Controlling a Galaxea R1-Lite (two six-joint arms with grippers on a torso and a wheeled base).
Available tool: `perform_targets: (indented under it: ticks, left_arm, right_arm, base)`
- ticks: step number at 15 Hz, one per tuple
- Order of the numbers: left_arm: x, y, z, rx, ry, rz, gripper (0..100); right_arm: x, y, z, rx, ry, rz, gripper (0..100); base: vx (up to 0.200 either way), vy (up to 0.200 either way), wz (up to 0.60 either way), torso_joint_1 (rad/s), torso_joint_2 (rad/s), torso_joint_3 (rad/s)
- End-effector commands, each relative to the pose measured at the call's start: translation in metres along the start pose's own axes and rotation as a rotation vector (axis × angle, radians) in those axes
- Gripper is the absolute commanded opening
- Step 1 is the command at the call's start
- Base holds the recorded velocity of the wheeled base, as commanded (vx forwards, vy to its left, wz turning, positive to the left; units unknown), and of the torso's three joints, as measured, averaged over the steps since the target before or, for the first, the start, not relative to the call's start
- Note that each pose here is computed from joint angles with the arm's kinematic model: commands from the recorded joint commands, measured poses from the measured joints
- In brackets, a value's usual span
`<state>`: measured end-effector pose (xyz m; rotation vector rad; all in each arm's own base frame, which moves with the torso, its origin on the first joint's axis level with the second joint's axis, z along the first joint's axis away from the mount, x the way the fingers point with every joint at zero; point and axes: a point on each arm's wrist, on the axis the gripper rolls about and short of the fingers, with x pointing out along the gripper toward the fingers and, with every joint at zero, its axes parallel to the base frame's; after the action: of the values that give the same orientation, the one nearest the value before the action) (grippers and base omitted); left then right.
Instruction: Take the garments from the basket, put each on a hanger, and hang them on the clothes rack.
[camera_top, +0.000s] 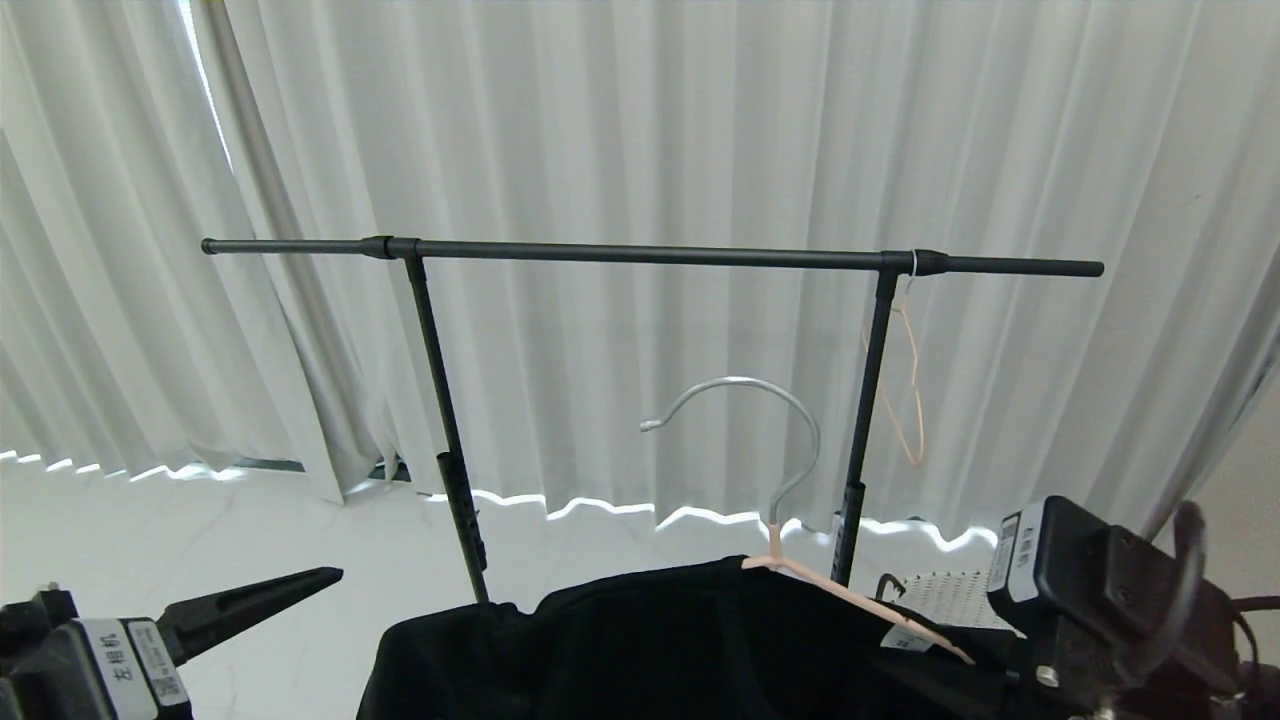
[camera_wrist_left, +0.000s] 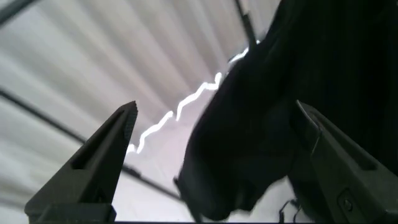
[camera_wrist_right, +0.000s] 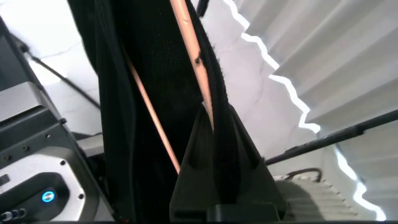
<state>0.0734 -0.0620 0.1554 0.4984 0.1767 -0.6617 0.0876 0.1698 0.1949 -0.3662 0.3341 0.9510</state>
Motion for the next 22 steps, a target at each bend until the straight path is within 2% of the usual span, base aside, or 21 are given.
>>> perform_targets:
  ticks: [1,3,4,6,7,8,11,12,16,17,19,22]
  left_arm:
    - [-0.004,-0.001,-0.026,-0.025,0.095,0.060,100]
    - [-0.005,-0.002,-0.039,-0.045,0.147,0.096,100]
    - [-0.005,0.000,-0.040,-0.078,0.162,0.120,100]
    - [-0.003,0.001,-0.039,-0.152,0.164,0.130,100]
    - [-0.003,0.001,-0.040,-0.170,0.167,0.128,100]
    - [-0.004,0.000,-0.042,-0.172,0.170,0.127,0]
    - [-0.004,0.000,-0.044,-0.175,0.180,0.133,0]
    - [-0.004,0.002,-0.045,-0.188,0.196,0.172,0]
    - [-0.008,0.026,-0.057,-0.299,0.329,0.459,0]
    - [-0.008,0.030,-0.059,-0.316,0.350,0.493,0]
    - [-0.007,0.032,-0.057,-0.316,0.348,0.494,0]
    - [-0.004,0.028,-0.048,-0.280,0.295,0.422,0]
  right_arm:
    - [-0.012,-0.003,0.003,-0.008,-0.045,-0.007,0]
    - [-0.014,-0.003,0.004,-0.047,-0.055,-0.006,0]
    - [-0.014,-0.002,0.005,-0.076,-0.058,0.005,0]
    - [-0.015,-0.001,0.007,-0.121,-0.074,0.043,0]
    - [-0.015,-0.001,0.007,-0.139,-0.077,0.048,0]
    - [-0.015,-0.001,0.007,-0.142,-0.078,0.048,0]
    - [-0.015,-0.002,0.007,-0.139,-0.077,0.041,0]
    - [-0.016,-0.003,0.006,-0.137,-0.073,0.031,0]
    - [-0.021,-0.022,0.003,-0.090,-0.056,-0.095,0]
    - [-0.023,-0.026,0.004,-0.076,-0.061,-0.114,0]
    - [-0.023,-0.027,0.004,-0.057,-0.065,-0.122,0]
    - [-0.024,-0.028,0.005,-0.047,-0.068,-0.124,0]
  base:
    - [0.000,0.000,0.00,0.000,0.00,0.000]
    - [0.000,0.000,0.00,0.000,0.00,0.000]
    - [0.000,0.000,0.00,0.000,0.00,0.000]
    - [0.000,0.000,0.00,0.000,0.00,0.000]
    - [0.000,0.000,0.00,0.000,0.00,0.000]
    - [0.000,0.000,0.00,0.000,0.00,0.000]
    - [0.000,0.000,0.00,0.000,0.00,0.000]
    - [0.000,0.000,0.00,0.000,0.00,0.000]
    - [0.000,0.000,0.00,0.000,0.00,0.000]
    - [0.000,0.000,0.00,0.000,0.00,0.000]
    - [0.000,0.000,0.00,0.000,0.00,0.000]
    - [0.000,0.000,0.00,0.000,0.00,0.000]
